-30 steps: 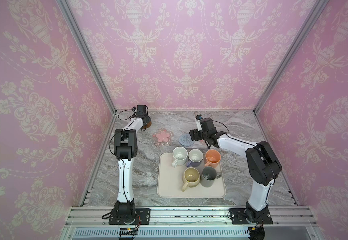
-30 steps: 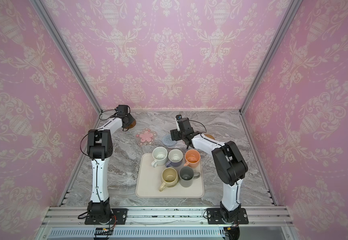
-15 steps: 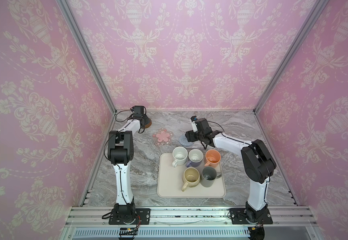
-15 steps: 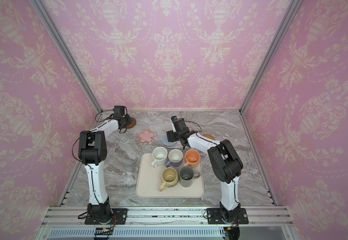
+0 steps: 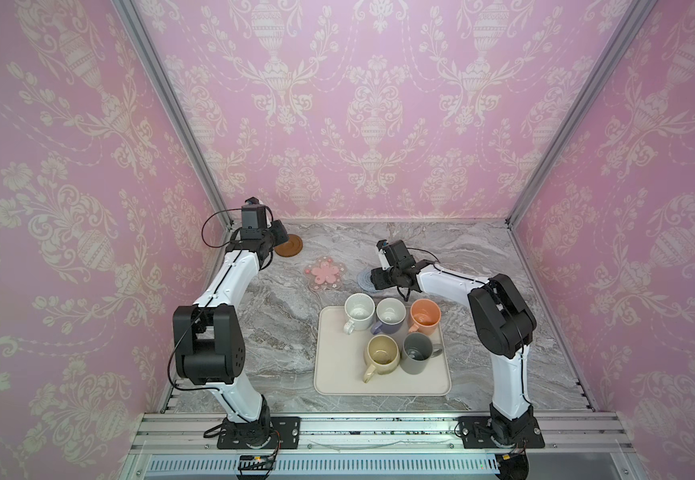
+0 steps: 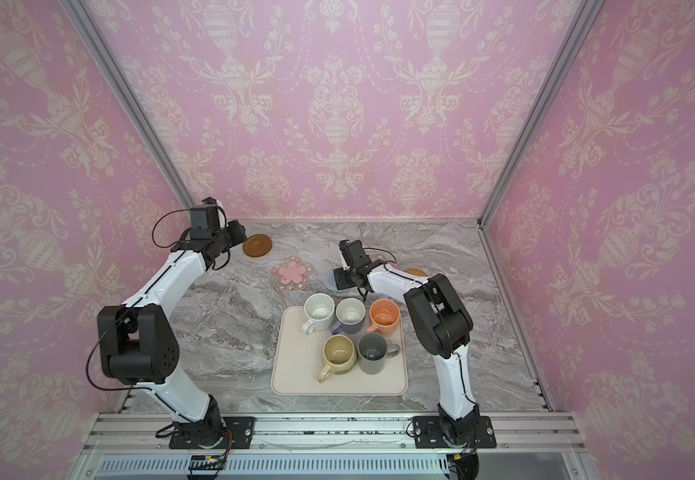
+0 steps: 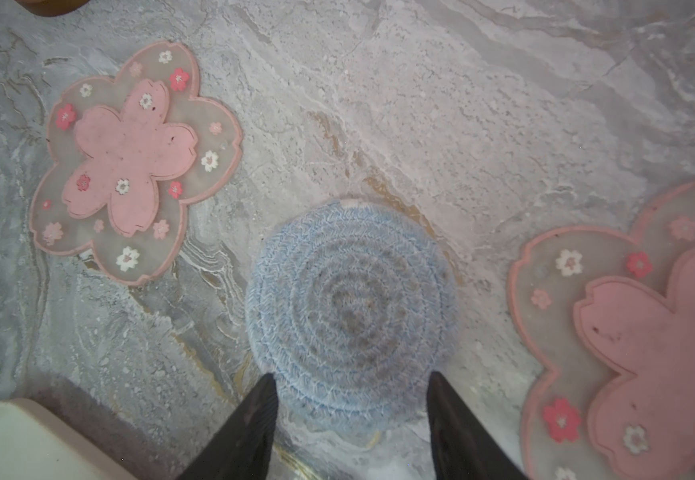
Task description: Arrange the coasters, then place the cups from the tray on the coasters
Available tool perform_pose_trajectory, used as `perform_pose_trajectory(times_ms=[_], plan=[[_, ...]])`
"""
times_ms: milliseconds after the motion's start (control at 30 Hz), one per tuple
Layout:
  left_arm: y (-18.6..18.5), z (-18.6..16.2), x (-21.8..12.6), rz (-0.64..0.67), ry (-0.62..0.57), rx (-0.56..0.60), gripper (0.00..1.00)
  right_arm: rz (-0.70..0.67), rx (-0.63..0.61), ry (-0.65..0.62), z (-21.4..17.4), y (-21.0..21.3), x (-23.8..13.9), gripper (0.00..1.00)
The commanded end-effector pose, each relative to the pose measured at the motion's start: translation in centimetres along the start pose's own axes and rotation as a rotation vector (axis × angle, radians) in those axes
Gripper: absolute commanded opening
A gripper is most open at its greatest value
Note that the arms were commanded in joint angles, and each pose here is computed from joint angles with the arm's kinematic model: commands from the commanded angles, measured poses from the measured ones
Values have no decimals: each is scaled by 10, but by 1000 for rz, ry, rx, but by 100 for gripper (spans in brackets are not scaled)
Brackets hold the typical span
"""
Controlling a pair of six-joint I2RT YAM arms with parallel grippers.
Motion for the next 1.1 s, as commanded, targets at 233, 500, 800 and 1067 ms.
perform_pose_trajectory(times_ms=[233,500,800,1067], plan=[[25,-27,-51,116,5,29,33,24,98,108,-2,9,29,47],[24,-28,-52,100,11,-2,33,-4,130,161,-3,9,46,38],[28,-34,-49,120,35,-4,34,-66,145,174,12,6,74,34],[32,-40,-42,131,63,-2,35,-46,162,184,47,0,94,38]])
Point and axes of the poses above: each gripper's point midway between its finger pads, its own x axis out along the fingers, its own y axis along the line the jaws close on, z = x × y, the point moved 7 cm from there along -x, back along the fingers, and after that the axes turned 1 degree about -x, right-handed, at the moved point
